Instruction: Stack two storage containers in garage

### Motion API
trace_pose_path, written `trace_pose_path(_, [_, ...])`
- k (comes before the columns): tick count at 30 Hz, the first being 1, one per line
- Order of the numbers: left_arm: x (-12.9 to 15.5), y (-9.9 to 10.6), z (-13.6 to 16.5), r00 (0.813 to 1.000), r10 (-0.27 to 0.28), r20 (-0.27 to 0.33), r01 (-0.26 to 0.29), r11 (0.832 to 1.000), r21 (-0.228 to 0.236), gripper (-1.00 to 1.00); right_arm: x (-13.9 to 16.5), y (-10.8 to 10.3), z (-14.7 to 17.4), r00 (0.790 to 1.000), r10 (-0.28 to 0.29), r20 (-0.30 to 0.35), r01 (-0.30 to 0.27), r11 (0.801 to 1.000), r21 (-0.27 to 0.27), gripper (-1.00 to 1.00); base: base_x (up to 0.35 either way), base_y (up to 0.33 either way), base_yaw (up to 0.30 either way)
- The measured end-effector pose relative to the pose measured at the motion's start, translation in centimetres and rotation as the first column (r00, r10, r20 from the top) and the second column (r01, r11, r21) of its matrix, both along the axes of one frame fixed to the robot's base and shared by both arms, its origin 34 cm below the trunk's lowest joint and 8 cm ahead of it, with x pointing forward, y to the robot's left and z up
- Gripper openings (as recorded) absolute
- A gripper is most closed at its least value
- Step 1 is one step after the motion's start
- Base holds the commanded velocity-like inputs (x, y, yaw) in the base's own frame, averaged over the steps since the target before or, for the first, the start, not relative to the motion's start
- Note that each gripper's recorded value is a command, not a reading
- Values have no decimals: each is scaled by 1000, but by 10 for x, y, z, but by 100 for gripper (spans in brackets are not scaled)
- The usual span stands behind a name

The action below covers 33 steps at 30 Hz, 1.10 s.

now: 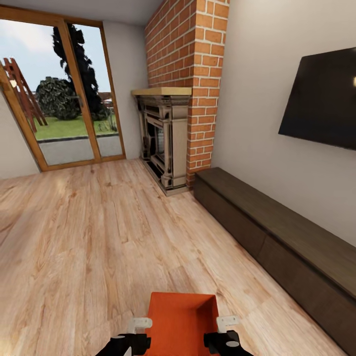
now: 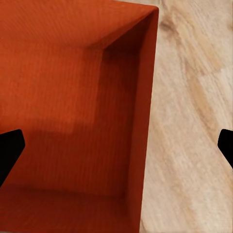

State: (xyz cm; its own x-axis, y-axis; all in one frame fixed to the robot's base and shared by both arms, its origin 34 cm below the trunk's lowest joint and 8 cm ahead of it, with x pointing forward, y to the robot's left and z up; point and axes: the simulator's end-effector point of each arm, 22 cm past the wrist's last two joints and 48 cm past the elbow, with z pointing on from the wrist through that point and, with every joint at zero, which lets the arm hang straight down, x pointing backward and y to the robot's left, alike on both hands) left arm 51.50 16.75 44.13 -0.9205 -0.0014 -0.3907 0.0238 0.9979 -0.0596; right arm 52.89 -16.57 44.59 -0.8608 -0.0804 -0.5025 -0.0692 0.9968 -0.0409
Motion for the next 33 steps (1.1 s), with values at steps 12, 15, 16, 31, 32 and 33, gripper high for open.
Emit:
trace_pose_path(12, [0,0,0,1000,-2,-1,2,1000,0,100,3,-3,2,1000,-17,19,17,1000,-9,100,0,0,-178])
trace_pose_path(15, [0,0,0,1000,-2,-1,2,1000,0,100,4,-3,2,1000,-18,20,18,1000,-9,100,0,0,-269])
trace_pose_path(16, [0,0,0,1000,-2,0,2,1000,1,100,3,-3,2,1000,-17,20,18,1000,-9,100,0,0,-168])
trace_pose_path(31, [7,2,3,1000,1,16,-1,1000,3,100,4,-4,2,1000,-7,20,7,1000,-10,100,0,0,-21])
trace_pose_path(32, [7,2,3,1000,0,16,-1,1000,2,100,4,-4,2,1000,-6,20,7,1000,-10,100,0,0,0])
trace_pose_path(33, [7,2,3,1000,1,16,-1,1000,3,100,4,-4,2,1000,-6,20,6,1000,-10,100,0,0,0])
